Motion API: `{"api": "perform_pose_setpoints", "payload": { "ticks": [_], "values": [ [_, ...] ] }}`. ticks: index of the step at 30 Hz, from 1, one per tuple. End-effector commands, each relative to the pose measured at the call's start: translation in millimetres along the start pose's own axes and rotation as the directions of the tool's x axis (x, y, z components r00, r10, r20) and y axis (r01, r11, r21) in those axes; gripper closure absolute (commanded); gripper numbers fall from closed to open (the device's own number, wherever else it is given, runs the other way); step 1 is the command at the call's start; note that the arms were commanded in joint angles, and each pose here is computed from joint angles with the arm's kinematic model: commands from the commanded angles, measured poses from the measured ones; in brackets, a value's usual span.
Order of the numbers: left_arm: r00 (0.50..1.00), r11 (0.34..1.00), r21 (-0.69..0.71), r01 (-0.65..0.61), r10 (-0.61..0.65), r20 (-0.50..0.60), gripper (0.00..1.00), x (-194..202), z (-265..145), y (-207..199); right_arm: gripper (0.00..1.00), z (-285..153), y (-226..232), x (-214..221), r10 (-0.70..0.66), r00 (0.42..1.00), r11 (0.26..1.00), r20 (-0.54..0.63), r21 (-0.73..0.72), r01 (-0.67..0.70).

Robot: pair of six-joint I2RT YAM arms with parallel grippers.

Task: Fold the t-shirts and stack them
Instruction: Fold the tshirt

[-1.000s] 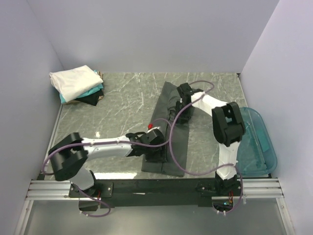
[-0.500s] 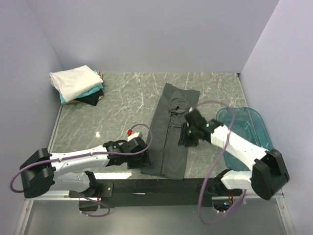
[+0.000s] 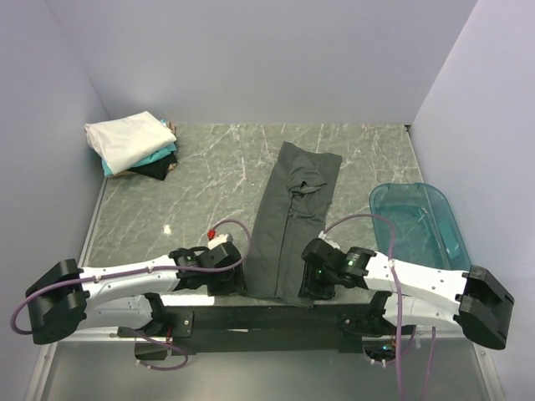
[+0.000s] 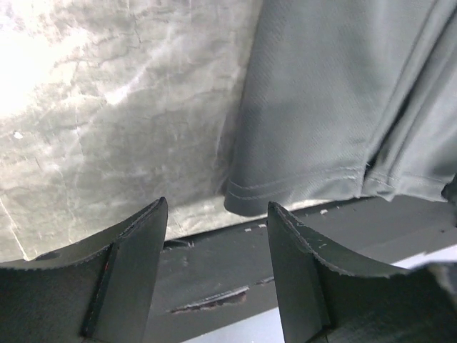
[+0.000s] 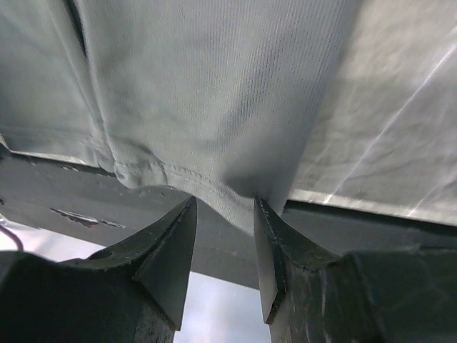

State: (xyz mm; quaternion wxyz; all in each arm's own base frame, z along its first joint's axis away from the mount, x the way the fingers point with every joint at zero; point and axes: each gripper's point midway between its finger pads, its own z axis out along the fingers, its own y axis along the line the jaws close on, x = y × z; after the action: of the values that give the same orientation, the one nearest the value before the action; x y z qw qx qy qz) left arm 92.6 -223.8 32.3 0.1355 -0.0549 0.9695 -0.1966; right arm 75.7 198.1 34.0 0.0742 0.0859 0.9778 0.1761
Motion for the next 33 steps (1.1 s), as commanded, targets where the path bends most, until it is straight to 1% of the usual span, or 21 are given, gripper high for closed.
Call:
{"api": "perform_pose_setpoints", "payload": {
  "ticks": [1,4,5,10,14,19,26,29,33],
  "values": [
    [1.000,1.000,0.013,-0.016,0.016,0.013,0.37,-5,4,-4,0.55,5,2,2,0.066,0.997,0.997,0.031,0.024,-0.067],
    [1.000,0.999,0.039,-0.009,0.008,0.013,0.37,-6,5,-9,0.55,6,-3,14,0.068,0.998,0.996,0.009,0.053,-0.068],
    [1.000,0.999,0.051,-0.007,0.006,0.009,0.37,-5,5,-11,0.55,6,-6,15,0.066,0.997,0.995,0.028,0.069,-0.067],
    [1.000,0.998,0.058,-0.008,0.008,0.009,0.37,-6,7,-14,0.55,4,-11,21,0.093,0.995,0.993,0.036,0.068,-0.095],
    [1.000,0.998,0.058,-0.009,0.008,0.011,0.37,-8,8,-16,0.55,1,-21,19,0.109,0.992,0.989,0.060,0.095,-0.114],
    [1.000,0.999,0.047,-0.011,0.011,0.001,0.37,-8,12,-14,0.55,-4,-28,15,0.134,0.986,0.986,0.097,0.089,-0.142],
    [1.000,0.999,0.032,-0.017,0.017,-0.004,0.37,-11,15,-14,0.55,10,-27,21,0.167,0.984,0.985,0.069,0.040,-0.170],
    [1.000,1.000,0.021,-0.015,0.015,-0.007,0.37,-11,16,-11,0.55,13,-31,23,0.160,0.985,0.985,0.064,0.059,-0.164],
    [1.000,1.000,0.008,-0.012,0.012,-0.008,0.37,-11,16,-9,0.56,18,-28,25,0.158,0.986,0.986,0.048,0.039,-0.160]
  ]
}}
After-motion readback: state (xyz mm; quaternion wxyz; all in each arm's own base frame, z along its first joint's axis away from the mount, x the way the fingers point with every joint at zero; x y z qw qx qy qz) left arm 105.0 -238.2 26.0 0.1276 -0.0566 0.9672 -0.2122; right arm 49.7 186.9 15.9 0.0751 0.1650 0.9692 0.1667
